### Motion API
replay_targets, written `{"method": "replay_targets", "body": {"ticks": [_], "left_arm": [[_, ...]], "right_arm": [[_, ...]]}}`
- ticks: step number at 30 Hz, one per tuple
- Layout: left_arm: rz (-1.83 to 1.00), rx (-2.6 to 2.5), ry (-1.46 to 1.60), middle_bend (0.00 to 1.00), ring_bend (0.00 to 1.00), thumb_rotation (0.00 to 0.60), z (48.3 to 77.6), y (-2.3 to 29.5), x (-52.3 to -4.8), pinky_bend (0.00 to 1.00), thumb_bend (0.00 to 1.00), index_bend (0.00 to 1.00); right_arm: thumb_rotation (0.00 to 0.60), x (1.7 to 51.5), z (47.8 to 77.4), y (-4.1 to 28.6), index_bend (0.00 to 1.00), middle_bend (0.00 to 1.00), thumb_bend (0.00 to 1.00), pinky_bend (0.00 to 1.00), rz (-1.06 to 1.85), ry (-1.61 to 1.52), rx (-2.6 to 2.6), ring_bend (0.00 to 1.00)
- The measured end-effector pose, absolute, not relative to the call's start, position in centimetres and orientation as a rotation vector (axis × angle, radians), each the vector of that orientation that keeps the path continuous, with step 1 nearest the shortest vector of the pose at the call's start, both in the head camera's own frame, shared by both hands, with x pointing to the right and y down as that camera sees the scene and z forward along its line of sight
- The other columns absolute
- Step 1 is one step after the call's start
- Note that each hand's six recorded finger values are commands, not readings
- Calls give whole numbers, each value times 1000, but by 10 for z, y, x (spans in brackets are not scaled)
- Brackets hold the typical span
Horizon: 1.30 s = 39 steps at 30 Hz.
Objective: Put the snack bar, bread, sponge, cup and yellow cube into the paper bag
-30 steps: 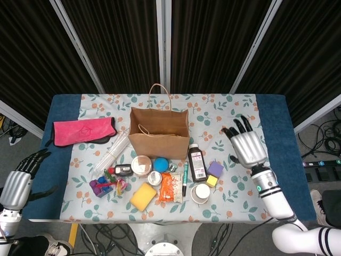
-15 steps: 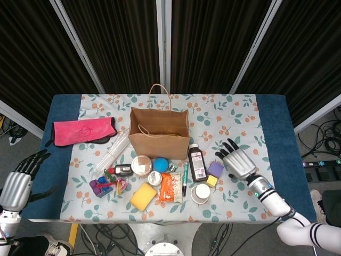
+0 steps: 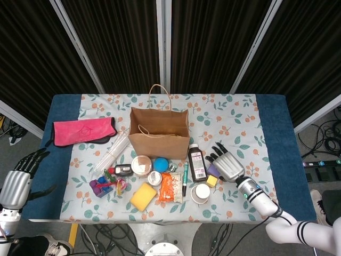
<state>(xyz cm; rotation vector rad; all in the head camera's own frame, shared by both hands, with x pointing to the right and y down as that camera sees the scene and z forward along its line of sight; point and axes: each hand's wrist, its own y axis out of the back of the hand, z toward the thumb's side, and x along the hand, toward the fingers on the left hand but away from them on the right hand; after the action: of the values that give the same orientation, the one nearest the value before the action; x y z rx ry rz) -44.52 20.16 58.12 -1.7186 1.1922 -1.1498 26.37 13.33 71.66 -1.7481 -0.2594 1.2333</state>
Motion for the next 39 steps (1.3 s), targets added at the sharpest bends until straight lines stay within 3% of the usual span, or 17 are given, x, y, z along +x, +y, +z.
{"method": "replay_targets", "body": {"ticks": [3,11,16,24,32,35,39], "left_arm": [[-1150,-1714,1197,230,177,600,580,200,-447,221,157,201],[-1149,-1713,1199,230,177,600,580,198,-447,221,157,201],[-1147,-1717,1200,230,177,600,580,198,-445,222,157,201],[-1133,-1727,1190,230,177,600,577,198,-441,222,157,201],[-1139,-1730,1195,230,176,600,577,202,-442,222,157,201],[-1143,-1728,1200,230,177,600,577,201,-443,222,157,201],[-1161,-1727,1203,230,176,600,581,201,-447,222,157,201]], "right_arm": [[600,263,720,135,273,318,65,0,1243,-242,-1741,104],[600,261,723,137,497,473,159,98,1242,-245,-1726,259],[600,260,712,130,532,500,176,120,1210,-295,-1703,285],[600,258,650,87,535,502,176,121,1117,-495,-1629,291],[600,221,547,17,548,509,176,129,948,-763,-1508,305],[600,202,530,-1,550,498,175,129,933,-797,-1486,304],[600,174,532,-11,542,482,171,129,953,-798,-1510,304]]}}
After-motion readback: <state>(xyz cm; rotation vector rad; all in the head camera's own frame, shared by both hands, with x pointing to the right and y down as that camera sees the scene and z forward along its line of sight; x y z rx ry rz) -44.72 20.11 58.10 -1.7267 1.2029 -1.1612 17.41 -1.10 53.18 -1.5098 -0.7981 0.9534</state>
